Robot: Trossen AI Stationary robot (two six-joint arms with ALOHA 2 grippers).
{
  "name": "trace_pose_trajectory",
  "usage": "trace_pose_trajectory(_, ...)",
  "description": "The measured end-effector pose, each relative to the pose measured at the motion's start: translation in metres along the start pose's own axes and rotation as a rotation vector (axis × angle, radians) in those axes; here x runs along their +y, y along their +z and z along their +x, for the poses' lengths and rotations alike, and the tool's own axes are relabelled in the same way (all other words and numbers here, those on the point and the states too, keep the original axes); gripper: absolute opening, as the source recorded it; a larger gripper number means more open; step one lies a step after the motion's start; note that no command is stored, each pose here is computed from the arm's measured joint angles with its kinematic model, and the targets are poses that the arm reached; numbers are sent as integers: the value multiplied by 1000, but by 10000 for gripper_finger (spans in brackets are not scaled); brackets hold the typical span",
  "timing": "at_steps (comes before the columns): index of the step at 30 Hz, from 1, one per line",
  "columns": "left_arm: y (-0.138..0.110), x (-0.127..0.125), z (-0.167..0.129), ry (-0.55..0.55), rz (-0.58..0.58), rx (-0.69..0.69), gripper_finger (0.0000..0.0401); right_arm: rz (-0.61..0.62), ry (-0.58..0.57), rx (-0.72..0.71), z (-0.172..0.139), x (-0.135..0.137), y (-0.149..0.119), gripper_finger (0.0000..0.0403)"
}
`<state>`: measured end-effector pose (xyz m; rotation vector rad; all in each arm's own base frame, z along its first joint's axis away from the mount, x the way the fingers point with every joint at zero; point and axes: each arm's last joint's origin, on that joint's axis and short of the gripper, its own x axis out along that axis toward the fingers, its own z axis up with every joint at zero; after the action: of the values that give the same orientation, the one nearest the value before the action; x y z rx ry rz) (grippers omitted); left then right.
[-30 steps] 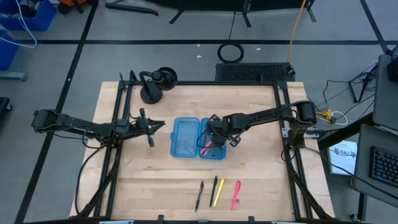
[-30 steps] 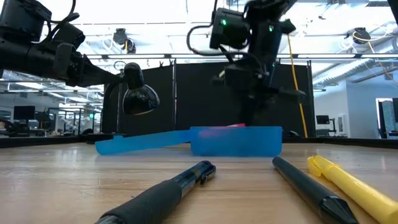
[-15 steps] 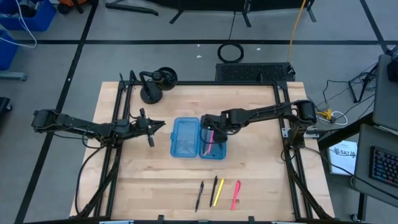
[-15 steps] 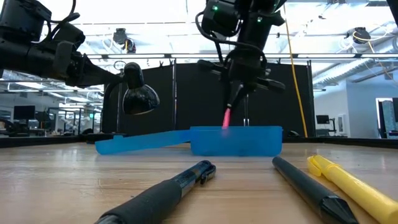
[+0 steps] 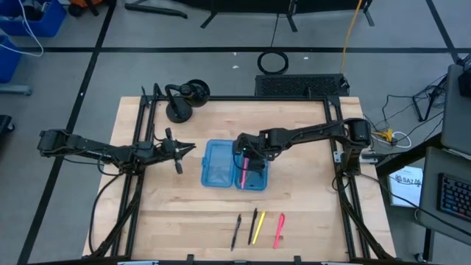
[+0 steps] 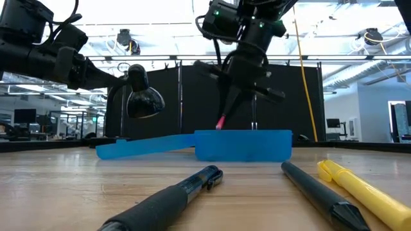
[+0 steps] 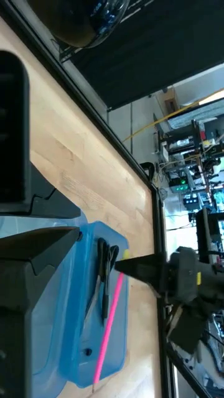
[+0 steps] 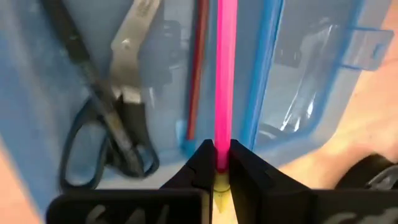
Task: Pick & place school supplies into a supply box
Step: Adjust the pink pencil in the blue supply box
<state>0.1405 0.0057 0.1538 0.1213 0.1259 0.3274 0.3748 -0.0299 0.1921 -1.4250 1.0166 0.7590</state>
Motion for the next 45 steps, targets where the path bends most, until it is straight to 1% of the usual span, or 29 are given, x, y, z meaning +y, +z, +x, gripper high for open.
trace_pose_trajectory(5,0,0,0,0,0,0,37,-26,66,0,23,5,2,19)
trace_pose_trajectory(8,0,0,0,0,2,4,37,-34,72,2,32,6,1,19)
trace_pose_trajectory(14,-1,0,0,0,7,14,37,-15,51,-10,34,4,-4,19)
trace_pose_trajectory(17,-2,0,0,-1,18,15,37,-6,37,12,34,3,-7,19)
trace_pose_trajectory(20,-2,0,0,-1,18,15,37,-10,46,40,34,4,-11,19)
trace_pose_trajectory(28,-2,0,0,0,17,15,37,17,41,23,35,3,-16,19)
trace_pose_trajectory(36,-1,0,0,-1,17,14,37,21,26,21,35,2,-16,19)
trace_pose_trajectory(40,-1,0,0,-1,17,14,37,24,25,-5,35,2,-16,19)
trace_pose_trajectory(45,-1,0,0,-1,27,14,37,21,51,-1,46,5,-14,20)
